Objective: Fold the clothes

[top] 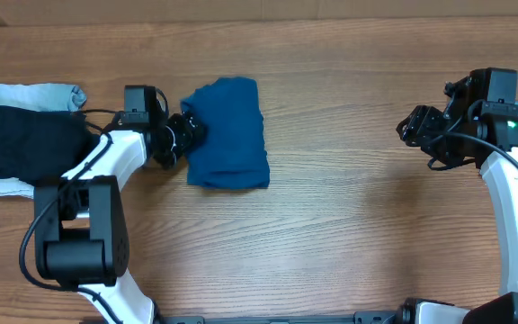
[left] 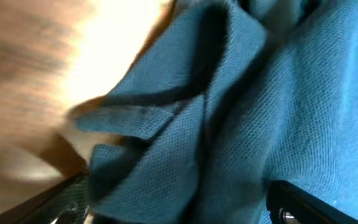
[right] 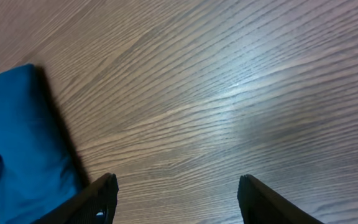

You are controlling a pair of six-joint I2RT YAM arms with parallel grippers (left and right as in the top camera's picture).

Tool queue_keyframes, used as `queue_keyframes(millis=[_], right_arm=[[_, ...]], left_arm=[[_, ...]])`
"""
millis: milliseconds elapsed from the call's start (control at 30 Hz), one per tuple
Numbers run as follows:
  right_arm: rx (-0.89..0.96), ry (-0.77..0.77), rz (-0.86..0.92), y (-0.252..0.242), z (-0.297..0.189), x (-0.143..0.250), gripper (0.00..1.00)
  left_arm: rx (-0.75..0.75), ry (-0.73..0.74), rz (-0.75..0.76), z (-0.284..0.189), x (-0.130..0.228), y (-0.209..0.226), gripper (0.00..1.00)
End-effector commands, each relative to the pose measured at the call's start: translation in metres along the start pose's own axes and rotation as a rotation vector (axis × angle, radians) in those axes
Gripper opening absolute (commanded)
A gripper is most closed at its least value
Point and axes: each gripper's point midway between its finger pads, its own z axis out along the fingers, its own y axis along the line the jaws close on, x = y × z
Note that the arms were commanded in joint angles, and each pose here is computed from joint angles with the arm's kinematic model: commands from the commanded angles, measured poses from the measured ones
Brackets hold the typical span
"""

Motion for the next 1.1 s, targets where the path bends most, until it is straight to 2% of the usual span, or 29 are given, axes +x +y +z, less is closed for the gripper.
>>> queue_keyframes(millis=[0, 67, 100, 133, 200, 267, 333, 433, 533, 633, 767, 967, 1067], right_arm=[[-0.014, -0.029, -0.017, 0.006, -0.008, -0.008, 0.66], [-0.013, -0.03, -0.017, 0.006, -0.008, -0.009, 0.66], [-0.014, -0.03, -0.017, 0.006, -0.008, -0.009, 0.66], [-0.014, -0.031, -0.017, 0.006, -0.008, -0.009, 0.66], [-0.014, -0.033, -0.018, 0.006, -0.008, -0.009, 0.66], [-0.014, -0.033, -0.017, 0.006, -0.008, -0.009, 0.66], [-0.014, -0.032, -0.017, 0.006, -0.008, -0.009, 0.66], [-0.012, -0.025, -0.015, 0.005, -0.008, -0.007, 0.66], [-0.011, -0.022, -0.014, 0.005, -0.008, -0.007, 0.65], [-0.012, -0.023, -0.015, 0.005, -0.008, -0.007, 0.65], [-0.011, -0.022, -0.014, 0.005, -0.008, -0.007, 0.66], [-0.012, -0.022, -0.014, 0.005, -0.008, -0.007, 0.66], [-0.012, -0.022, -0.014, 0.005, -0.008, -0.007, 0.66]], left_arm=[[0.008, 0.135, -0.098, 0.041, 0.029, 0.025, 0.9], [0.048, 0.142, -0.102, 0.041, 0.028, 0.017, 0.85], [0.05, 0.143, -0.106, 0.041, 0.028, 0.016, 0.75], [0.048, 0.145, -0.106, 0.041, 0.029, 0.017, 0.58], [0.061, 0.148, -0.089, 0.041, 0.029, 0.015, 0.32], [0.071, 0.145, -0.03, 0.04, 0.028, 0.013, 0.15], [0.094, 0.15, 0.012, 0.039, 0.027, 0.011, 0.04], [0.173, 0.129, 0.072, 0.018, 0.015, -0.012, 0.04], [0.225, -0.01, 0.161, -0.043, -0.006, -0.048, 0.04], [0.232, -0.119, 0.193, -0.095, -0.013, -0.065, 0.04], [0.255, -0.21, 0.198, -0.134, -0.016, -0.079, 0.04], [0.246, -0.405, 0.083, -0.197, -0.061, -0.045, 0.04], [0.229, -0.564, -0.067, -0.247, -0.094, -0.004, 0.04]])
